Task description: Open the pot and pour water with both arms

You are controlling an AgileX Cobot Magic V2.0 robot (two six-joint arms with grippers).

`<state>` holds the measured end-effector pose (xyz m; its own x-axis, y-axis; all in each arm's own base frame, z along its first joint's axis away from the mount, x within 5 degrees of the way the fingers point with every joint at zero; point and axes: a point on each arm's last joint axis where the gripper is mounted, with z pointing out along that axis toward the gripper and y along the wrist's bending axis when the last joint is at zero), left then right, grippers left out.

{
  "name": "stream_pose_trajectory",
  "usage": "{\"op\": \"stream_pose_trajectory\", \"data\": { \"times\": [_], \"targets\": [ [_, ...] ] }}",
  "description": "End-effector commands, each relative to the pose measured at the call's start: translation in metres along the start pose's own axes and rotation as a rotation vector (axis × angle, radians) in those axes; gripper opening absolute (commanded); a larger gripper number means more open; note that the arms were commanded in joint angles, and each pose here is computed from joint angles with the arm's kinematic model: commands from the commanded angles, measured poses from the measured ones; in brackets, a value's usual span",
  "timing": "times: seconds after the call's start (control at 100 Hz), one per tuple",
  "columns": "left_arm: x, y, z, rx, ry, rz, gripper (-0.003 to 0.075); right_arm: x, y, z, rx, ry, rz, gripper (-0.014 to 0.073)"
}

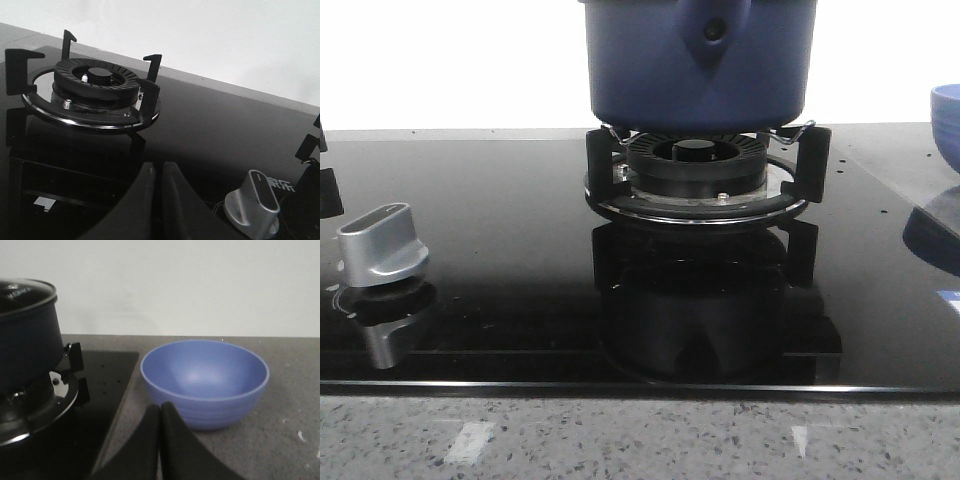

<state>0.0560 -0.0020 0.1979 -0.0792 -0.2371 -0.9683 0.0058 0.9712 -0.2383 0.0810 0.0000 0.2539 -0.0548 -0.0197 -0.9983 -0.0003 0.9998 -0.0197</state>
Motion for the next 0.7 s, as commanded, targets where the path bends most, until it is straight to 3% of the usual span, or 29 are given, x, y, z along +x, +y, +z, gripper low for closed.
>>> {"op": "stream_pose_trajectory", "data": {
  "times": [0.0, 0.26, 0.48, 0.69],
  "targets": [
    [0.002, 0.001, 0.000, 0.015, -0.067, -0.016, -0.0020, 0.001, -0.001, -0.005, 0.010, -0.090, 0.006, -0.0045],
    [0.002, 0.001, 0.000, 0.015, -0.067, -0.016, -0.0020, 0.053, 0.001, -0.019, 0.010, -0.114, 0.021, -0.0045],
    [0.002, 0.001, 0.000, 0.015, -0.069, -0.016, -0.0020, 0.064, 0.000, -0.022, 0.019, -0.008, 0.038, -0.0045],
    [0.002, 0.001, 0.000, 0.015, -0.069, -0.016, -0.0020, 0.064, 0.000, -0.022, 0.018, -0.008, 0.038, -0.0045]
  ]
}}
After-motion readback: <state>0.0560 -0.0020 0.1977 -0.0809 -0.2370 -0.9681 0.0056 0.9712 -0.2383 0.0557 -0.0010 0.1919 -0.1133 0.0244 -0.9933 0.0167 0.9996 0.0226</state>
